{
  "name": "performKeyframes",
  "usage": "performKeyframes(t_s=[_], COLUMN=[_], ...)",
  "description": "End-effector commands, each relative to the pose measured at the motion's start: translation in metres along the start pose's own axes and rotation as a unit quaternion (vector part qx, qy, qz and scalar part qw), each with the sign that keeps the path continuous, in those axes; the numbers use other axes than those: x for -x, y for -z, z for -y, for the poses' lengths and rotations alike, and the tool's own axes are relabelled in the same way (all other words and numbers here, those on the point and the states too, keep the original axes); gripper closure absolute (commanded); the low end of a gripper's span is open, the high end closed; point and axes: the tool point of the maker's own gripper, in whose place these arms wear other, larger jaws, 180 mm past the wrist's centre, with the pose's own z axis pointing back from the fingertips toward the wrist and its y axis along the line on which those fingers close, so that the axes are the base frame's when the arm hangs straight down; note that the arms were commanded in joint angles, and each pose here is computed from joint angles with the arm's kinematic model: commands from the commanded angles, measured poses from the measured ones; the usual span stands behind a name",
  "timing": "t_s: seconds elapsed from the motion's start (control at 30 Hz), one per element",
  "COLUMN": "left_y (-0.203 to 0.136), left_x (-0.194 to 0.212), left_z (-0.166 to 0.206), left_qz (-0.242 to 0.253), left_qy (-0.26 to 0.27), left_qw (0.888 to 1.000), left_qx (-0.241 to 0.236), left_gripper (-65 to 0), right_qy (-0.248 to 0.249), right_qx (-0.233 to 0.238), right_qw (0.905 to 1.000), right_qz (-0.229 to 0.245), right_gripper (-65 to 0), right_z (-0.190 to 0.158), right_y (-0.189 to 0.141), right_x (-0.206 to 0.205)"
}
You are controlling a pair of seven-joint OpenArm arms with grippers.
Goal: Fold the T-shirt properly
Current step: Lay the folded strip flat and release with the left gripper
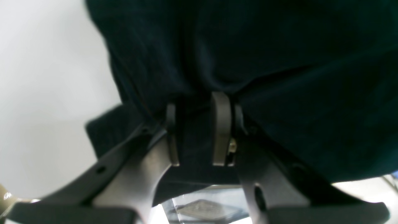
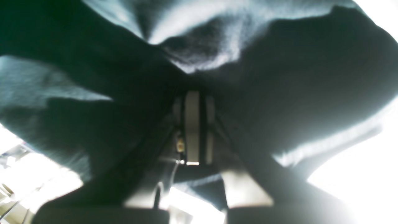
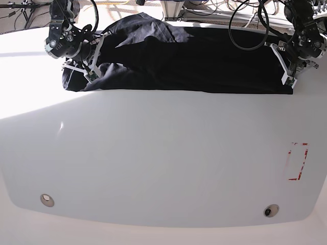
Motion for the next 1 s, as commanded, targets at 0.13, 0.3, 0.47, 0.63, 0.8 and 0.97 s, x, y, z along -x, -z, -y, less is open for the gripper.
performKeyframes(t_s=[0.13, 0.3, 0.47, 0.63, 0.8, 0.97], left_y=[0.031, 0.040, 0.045, 0.035, 0.021, -0.005], left_x=[-0.022, -0.039, -0.061, -0.073, -0.084, -0.105], left_z=[-0.004, -0.018, -0.017, -0.019, -0.023, -0.029], left_qz=[-0.019, -0.019, -0.010, -0.009, 0.004, 0.041], left_qy=[0.031, 0.026, 0.034, 0.048, 0.060, 0.074], left_qw=[0.999, 0.999, 0.999, 0.999, 0.998, 0.995], left_qx=[0.013, 0.003, 0.009, -0.002, -0.022, -0.056], left_gripper=[-11.9, -12.1, -12.1, -12.1, -16.0, -37.5], right_qy=[-0.006, 0.018, 0.019, 0.020, 0.013, 0.007], right_qx=[0.045, 0.072, 0.092, 0.090, 0.094, 0.097], right_qw=[0.9989, 0.9971, 0.9954, 0.9957, 0.9954, 0.9951], right_qz=[-0.012, -0.015, -0.014, -0.001, 0.016, 0.021], right_gripper=[-1.9, -1.7, -1.7, -1.7, -1.7, -1.7], right_z=[0.036, 0.065, 0.092, 0.097, 0.099, 0.098], right_y=[0.020, 0.023, 0.015, 0.011, 0.004, 0.001], right_x=[0.001, 0.002, -0.002, -0.009, -0.019, -0.022])
